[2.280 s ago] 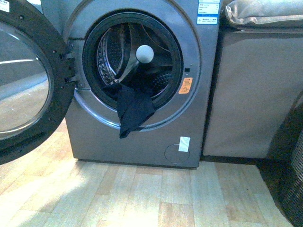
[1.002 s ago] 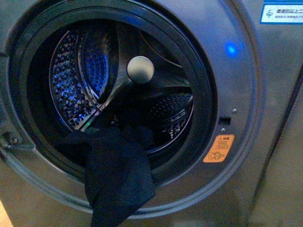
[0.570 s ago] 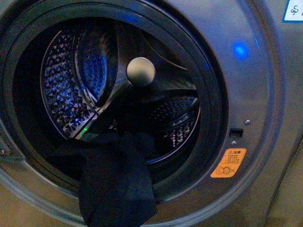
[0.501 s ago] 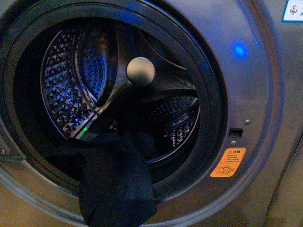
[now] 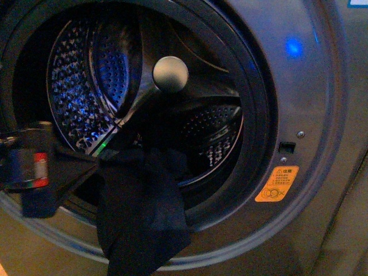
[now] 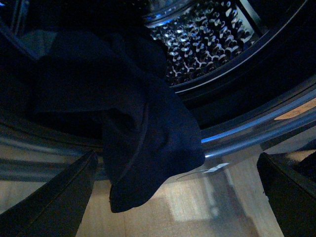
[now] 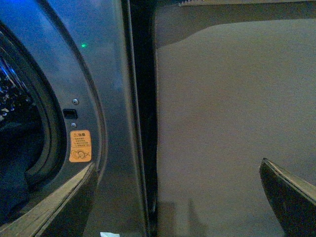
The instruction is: Collect clothes from washing machine
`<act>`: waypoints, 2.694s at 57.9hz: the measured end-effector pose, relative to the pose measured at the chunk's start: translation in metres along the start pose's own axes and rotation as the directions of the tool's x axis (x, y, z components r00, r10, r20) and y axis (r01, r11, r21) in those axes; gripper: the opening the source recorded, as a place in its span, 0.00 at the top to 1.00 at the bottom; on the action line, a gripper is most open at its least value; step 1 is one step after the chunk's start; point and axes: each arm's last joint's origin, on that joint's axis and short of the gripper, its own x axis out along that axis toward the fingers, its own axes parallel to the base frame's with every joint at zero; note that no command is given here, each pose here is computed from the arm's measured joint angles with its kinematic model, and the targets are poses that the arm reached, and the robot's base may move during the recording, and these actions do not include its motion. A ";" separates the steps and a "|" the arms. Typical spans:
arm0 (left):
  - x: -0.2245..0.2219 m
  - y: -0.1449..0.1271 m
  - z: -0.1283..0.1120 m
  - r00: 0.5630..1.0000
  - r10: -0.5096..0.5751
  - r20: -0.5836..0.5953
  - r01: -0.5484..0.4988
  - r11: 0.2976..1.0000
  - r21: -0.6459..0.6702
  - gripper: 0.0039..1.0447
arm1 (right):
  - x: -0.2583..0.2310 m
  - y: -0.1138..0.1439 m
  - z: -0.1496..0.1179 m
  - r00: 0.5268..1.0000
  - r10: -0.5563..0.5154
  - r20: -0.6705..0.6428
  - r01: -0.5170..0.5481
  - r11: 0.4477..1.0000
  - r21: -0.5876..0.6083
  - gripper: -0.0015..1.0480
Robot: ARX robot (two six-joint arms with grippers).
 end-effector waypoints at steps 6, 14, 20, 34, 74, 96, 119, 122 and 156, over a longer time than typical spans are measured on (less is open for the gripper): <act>0.024 -0.003 0.003 1.000 0.007 -0.028 -0.005 0.999 0.040 0.06 | 0.000 0.000 0.000 1.000 0.000 0.000 0.000 1.000 0.000 0.07; 0.053 -0.004 0.001 0.997 0.021 -0.073 -0.014 0.995 0.094 0.06 | 0.000 0.000 0.000 1.000 0.000 0.000 0.000 1.000 0.000 0.07; 0.071 -0.001 -0.001 0.994 0.049 -0.095 -0.036 0.991 0.129 0.06 | 0.000 0.000 0.000 1.000 0.000 0.000 0.000 1.000 0.000 0.07; 0.118 0.029 -0.003 0.976 0.172 -0.132 -0.153 0.978 0.140 0.06 | 0.000 0.000 0.000 1.000 0.000 0.000 0.000 1.000 0.000 0.07; 0.174 0.000 -0.016 0.964 0.118 -0.240 -0.088 0.988 0.130 0.06 | 0.000 0.000 0.000 1.000 0.000 0.000 0.000 1.000 0.000 0.07; 0.182 -0.019 -0.018 0.949 -0.008 -0.315 -0.022 0.995 -0.094 0.06 | 0.000 0.000 0.000 1.000 0.000 0.000 0.000 1.000 0.000 0.07; 0.183 -0.030 -0.021 0.947 0.018 -0.319 -0.041 0.997 -0.064 0.06 | 0.000 0.000 0.000 1.000 0.000 0.000 0.000 1.000 0.000 0.07; 0.183 -0.029 -0.023 0.945 0.046 -0.323 -0.061 0.997 -0.036 0.06 | 0.000 0.000 0.000 1.000 0.000 0.000 0.000 1.000 0.000 0.07; 0.182 -0.007 -0.030 0.922 0.200 -0.331 -0.152 0.974 0.167 0.49 | 0.000 0.000 0.000 1.000 0.000 0.000 0.000 1.000 0.000 0.07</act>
